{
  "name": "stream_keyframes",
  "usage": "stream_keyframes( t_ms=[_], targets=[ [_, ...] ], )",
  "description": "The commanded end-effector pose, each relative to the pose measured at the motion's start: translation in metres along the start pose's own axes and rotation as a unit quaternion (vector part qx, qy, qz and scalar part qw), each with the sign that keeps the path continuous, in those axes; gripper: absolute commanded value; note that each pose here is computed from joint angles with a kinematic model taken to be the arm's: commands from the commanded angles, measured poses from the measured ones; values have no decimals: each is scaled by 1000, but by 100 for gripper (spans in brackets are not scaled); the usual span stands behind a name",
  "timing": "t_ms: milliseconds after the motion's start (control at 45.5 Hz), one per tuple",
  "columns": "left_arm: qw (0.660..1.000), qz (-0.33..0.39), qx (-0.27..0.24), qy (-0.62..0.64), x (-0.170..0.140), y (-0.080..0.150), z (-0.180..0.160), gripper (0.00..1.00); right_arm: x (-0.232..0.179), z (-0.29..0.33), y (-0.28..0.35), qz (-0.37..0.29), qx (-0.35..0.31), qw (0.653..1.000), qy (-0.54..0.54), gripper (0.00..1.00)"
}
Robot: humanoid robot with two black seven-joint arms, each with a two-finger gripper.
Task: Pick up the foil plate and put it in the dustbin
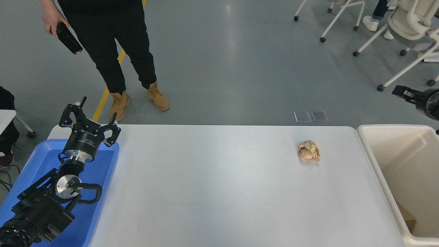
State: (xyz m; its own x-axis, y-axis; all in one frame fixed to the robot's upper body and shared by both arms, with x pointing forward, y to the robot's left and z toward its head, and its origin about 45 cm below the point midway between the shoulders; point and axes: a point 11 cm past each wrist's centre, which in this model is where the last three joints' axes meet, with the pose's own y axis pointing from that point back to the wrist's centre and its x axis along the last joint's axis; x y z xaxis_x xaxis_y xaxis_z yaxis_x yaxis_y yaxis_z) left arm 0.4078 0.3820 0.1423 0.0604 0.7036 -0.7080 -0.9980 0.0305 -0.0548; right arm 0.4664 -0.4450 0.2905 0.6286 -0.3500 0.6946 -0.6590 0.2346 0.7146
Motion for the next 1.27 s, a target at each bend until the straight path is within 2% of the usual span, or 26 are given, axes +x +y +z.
stream_keyframes(
  t_ms=[0,484,835,1253],
  targets=[
    [1000,0,1,0,0,0,0,99,-1,-67,61,-125,63,989,55,100],
    [1000,2,1,-1,1,0,0,99,-61,-87,139,-267,86,951,132,100],
    [1000,2,1,-2,1,0,0,99,-83,-113,190,-287,109,934,186,100],
    [1000,2,1,-1,1,0,0,99,-89,-120,197,-297,113,926,202,100]
  ],
)
